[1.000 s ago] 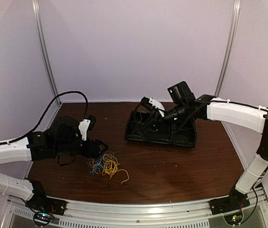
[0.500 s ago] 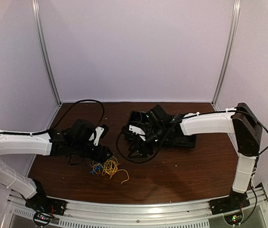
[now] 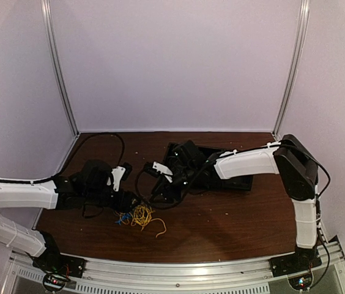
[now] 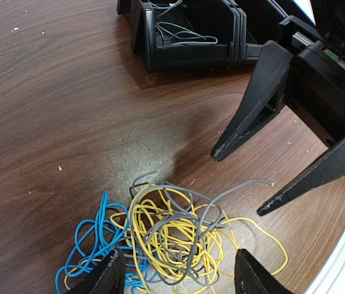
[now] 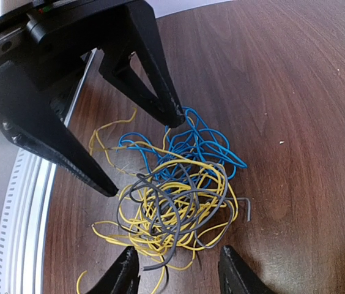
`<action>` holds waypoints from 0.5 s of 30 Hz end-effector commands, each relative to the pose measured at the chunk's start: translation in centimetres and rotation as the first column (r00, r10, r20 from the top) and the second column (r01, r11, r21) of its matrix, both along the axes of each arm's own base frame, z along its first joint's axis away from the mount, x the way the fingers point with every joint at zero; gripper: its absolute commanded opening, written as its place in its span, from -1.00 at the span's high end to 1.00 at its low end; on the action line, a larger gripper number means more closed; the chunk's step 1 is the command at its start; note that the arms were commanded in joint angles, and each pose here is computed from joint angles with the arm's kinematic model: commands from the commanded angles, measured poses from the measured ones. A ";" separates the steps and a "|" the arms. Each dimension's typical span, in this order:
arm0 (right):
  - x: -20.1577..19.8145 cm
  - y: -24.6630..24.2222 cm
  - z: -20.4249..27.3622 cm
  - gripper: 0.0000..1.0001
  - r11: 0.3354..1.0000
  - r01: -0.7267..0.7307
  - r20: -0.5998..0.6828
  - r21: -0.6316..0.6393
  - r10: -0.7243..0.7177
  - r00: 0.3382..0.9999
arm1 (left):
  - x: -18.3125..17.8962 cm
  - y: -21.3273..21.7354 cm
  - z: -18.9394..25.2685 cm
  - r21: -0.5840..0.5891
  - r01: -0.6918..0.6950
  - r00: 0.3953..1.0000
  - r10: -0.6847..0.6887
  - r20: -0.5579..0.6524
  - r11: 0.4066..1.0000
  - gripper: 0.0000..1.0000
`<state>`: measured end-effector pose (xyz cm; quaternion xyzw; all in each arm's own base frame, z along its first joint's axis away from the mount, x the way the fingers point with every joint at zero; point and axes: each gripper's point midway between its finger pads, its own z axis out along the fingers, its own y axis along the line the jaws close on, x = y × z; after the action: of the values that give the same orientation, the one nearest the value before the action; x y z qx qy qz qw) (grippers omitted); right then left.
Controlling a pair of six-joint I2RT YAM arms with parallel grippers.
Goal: Untangle the cables
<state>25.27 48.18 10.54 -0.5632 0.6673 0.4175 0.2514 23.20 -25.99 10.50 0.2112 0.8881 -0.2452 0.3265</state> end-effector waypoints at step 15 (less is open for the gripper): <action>0.5 1.7 1.8 0.44 0.996 0.013 -0.010 0.087 -0.012 1.000 | 0.5 -0.3 1.3 -0.066 -0.016 0.999 0.018 0.033 0.998 -0.24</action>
<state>25.84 49.12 10.62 -0.5467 0.6675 0.4331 0.2609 23.22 -26.01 10.62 0.2045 0.8871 -0.2506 0.3294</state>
